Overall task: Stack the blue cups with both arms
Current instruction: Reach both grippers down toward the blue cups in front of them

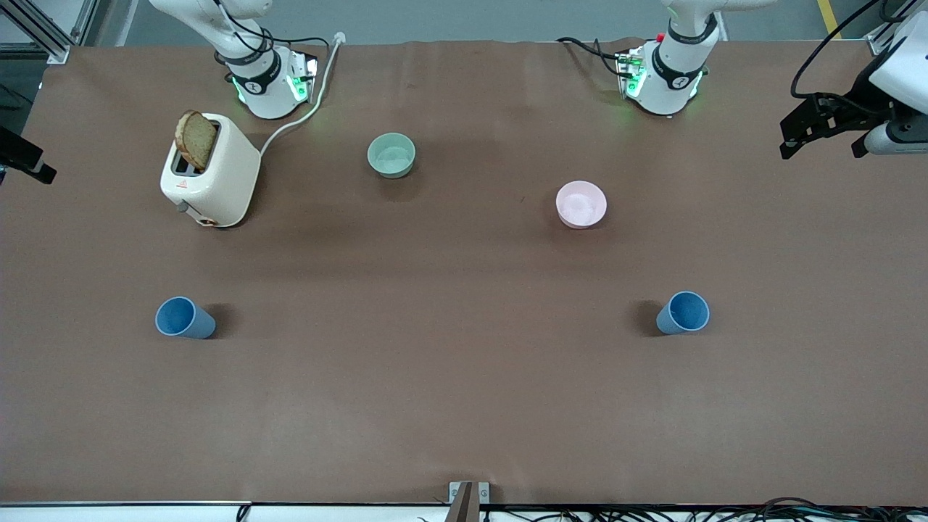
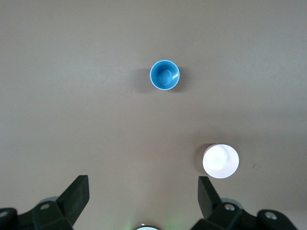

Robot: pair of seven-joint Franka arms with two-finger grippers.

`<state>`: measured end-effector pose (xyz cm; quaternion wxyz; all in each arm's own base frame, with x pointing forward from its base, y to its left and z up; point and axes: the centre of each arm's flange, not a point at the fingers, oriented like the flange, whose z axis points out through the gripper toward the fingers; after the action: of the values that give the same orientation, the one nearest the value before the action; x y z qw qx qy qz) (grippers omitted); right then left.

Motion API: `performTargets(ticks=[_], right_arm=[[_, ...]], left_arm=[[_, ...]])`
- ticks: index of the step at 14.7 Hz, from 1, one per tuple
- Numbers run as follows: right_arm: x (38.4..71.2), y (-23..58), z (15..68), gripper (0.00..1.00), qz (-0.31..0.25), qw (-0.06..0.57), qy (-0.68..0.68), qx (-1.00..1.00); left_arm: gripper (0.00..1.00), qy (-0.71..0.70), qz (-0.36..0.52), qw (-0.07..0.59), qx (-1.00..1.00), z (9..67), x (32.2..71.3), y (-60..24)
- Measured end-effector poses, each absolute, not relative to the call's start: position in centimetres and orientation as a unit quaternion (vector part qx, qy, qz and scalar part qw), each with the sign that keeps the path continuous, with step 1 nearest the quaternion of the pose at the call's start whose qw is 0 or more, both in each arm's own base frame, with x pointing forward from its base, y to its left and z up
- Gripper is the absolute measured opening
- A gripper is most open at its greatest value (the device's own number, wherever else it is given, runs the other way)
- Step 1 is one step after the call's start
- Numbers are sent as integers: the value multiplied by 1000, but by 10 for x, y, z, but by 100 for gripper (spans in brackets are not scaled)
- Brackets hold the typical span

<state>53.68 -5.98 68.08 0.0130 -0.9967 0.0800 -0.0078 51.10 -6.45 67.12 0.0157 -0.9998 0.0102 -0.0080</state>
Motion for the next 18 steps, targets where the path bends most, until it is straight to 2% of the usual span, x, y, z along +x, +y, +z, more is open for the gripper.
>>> performTargets(ticks=[6, 10, 15, 18], right_arm=[[537, -61, 681, 100, -8, 13, 81, -997], [537, -61, 680, 100, -7, 13, 80, -997], [538, -65, 678, 100, -5, 2, 81, -997], [551, -76, 663, 100, -8, -2, 86, -996]], left_arm=[[100, 7, -13, 15, -1000, 674, 514, -61], [100, -17, -36, 9, -999, 654, 546, -35], [100, -21, -78, 2, -997, 547, 589, -29], [100, -20, -61, -1, -998, 476, 600, -29]])
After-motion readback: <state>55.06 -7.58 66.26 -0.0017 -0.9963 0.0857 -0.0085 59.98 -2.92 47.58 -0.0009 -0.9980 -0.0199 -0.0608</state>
